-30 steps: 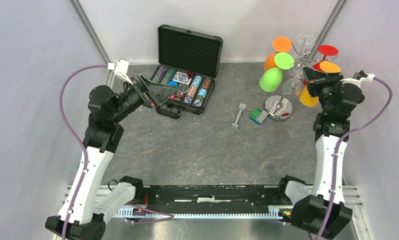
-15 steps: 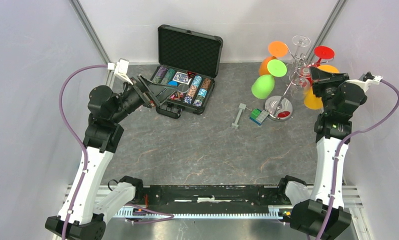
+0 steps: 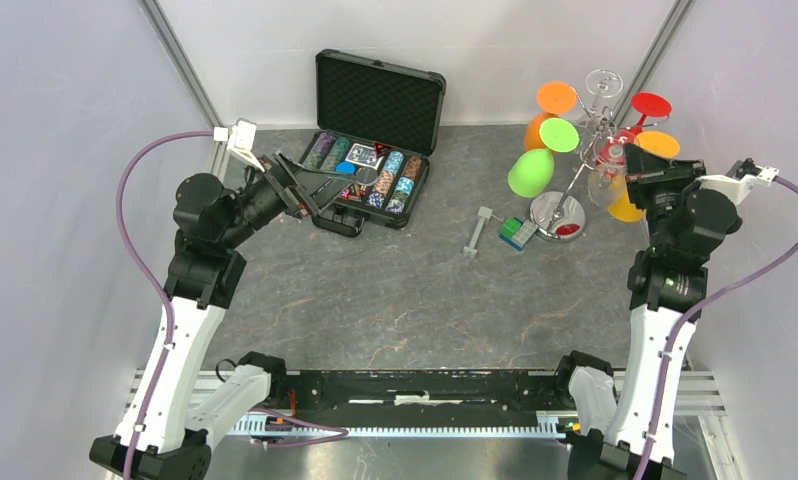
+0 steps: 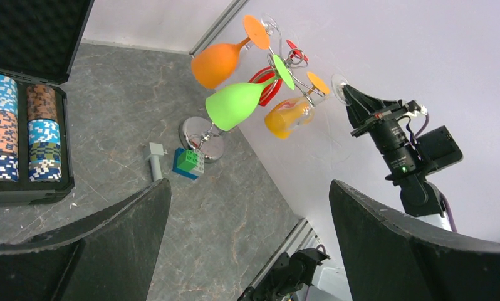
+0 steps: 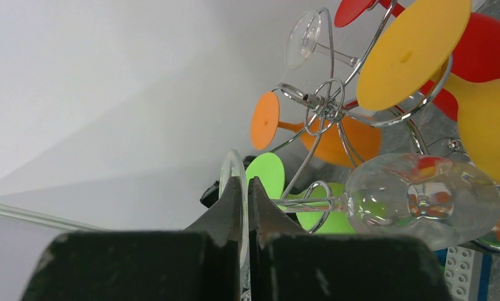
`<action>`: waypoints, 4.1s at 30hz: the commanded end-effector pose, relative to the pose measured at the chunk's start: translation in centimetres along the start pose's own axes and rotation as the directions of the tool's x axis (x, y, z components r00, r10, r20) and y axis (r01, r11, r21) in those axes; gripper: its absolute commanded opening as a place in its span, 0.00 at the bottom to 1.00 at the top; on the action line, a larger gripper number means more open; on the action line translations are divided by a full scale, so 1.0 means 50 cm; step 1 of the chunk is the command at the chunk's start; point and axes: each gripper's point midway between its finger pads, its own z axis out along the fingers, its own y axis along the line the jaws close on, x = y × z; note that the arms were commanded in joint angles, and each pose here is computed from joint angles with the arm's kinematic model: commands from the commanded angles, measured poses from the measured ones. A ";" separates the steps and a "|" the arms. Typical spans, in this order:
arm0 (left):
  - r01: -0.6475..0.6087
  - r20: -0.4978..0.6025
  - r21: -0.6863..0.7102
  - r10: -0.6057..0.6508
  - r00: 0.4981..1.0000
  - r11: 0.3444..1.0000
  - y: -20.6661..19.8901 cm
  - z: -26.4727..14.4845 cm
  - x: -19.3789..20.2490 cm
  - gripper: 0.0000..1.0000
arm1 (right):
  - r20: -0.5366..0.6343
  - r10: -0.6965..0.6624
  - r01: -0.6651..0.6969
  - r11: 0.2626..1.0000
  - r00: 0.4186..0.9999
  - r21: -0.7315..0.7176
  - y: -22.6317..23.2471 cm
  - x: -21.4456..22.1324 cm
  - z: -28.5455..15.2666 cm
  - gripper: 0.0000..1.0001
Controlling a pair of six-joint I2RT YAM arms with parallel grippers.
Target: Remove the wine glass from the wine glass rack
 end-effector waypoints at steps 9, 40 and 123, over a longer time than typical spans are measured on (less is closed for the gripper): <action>0.025 -0.047 0.108 -0.020 0.999 0.994 -0.034 0.005 0.012 1.00 | -0.029 -0.045 0.044 0.999 0.999 -0.029 0.000 0.037 -0.102 0.00; -0.223 -0.034 0.267 0.240 0.970 0.938 0.000 0.092 0.069 1.00 | -0.478 0.064 -0.246 0.911 0.876 -0.329 0.041 0.250 -0.212 0.00; -0.334 0.271 0.157 0.285 0.919 0.929 -0.069 0.338 0.141 0.02 | -0.485 0.017 -0.235 0.889 0.874 -0.392 -0.054 0.360 -0.199 0.87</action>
